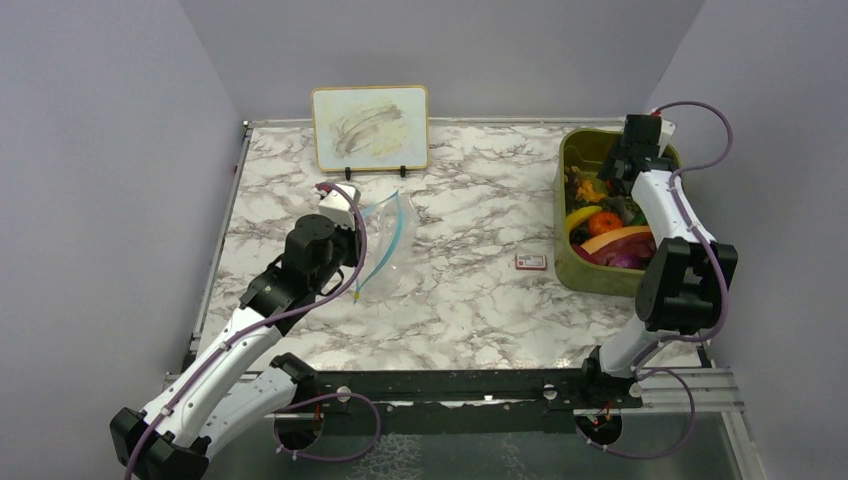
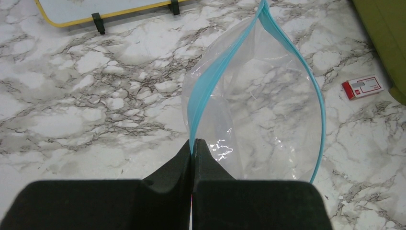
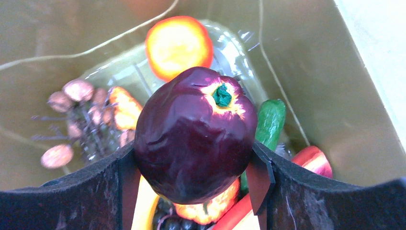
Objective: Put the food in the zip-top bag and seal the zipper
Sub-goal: Pick up the fake fruit from the bin.
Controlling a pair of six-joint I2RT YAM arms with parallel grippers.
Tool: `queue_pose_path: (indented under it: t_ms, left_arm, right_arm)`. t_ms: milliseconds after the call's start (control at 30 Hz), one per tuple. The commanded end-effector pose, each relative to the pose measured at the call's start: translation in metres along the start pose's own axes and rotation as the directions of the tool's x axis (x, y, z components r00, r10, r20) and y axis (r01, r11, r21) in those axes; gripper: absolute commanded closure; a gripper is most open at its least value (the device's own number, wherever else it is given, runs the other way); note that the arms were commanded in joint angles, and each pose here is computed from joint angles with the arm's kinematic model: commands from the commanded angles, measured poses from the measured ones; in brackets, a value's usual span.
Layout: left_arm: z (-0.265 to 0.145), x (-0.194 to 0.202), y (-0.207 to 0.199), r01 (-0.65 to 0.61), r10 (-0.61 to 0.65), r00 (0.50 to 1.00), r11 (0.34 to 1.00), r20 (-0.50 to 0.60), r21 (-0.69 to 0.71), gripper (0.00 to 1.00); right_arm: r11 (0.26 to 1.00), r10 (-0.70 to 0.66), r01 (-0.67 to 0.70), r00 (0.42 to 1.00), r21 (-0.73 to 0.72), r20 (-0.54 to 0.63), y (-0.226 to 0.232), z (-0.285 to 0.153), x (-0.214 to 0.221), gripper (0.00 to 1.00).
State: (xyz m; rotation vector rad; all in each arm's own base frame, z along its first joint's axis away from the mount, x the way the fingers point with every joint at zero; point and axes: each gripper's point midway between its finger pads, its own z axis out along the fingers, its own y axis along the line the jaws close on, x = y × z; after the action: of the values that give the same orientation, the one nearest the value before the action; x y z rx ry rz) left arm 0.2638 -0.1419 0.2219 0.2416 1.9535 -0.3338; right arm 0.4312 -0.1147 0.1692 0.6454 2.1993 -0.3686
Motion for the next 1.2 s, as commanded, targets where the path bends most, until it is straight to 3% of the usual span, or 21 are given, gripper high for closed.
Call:
queue_pose_path:
  t_ms: [0,100,233,500,633,867,1033,1167]
  left_arm:
    - [-0.003,-0.044,-0.014,0.039,-0.044,0.994,0.998,0.098,0.053,1.00]
    - [-0.004,-0.061,-0.022,0.039,-0.049,0.992,0.996,0.120,0.086,1.00]
    - [-0.004,-0.077,-0.016,0.029,-0.036,0.988,0.999,0.154,0.043,1.00]
    - [-0.002,-0.096,-0.022,0.012,-0.025,0.976,0.998,0.215,0.065,1.00]
    - [0.004,-0.084,-0.022,0.025,-0.036,0.982,0.998,0.185,0.065,1.00]
    - [0.016,-0.056,-0.041,0.100,-0.114,0.990,0.982,0.079,0.158,1.00]
    - [0.026,-0.036,-0.062,0.151,-0.150,0.988,0.957,-0.023,0.246,1.00]
    - [0.035,-0.024,-0.056,0.155,-0.145,0.987,0.966,-0.063,0.206,1.00]
  right_arm:
    - [0.993,-0.035,0.035,0.999,-0.115,0.001,0.010,-0.030,0.001,0.40]
    - [0.992,-0.029,0.034,0.999,-0.119,0.043,0.003,-0.051,-0.013,0.40]
    - [0.968,-0.002,0.025,0.996,-0.250,0.091,0.024,-0.088,-0.030,0.40]
    - [0.831,-0.036,0.117,0.987,-0.543,0.158,0.082,-0.171,-0.031,0.40]
    - [0.677,-0.026,0.144,0.985,-0.722,0.172,0.105,-0.218,-0.014,0.41]
    - [0.513,-0.025,0.102,0.994,-0.853,0.104,0.117,-0.260,0.032,0.42]
    - [0.535,-0.062,0.104,0.995,-0.839,0.084,0.117,-0.250,0.057,0.43]
    - [0.467,-0.083,0.083,0.995,-0.881,0.049,0.127,-0.261,0.071,0.43]
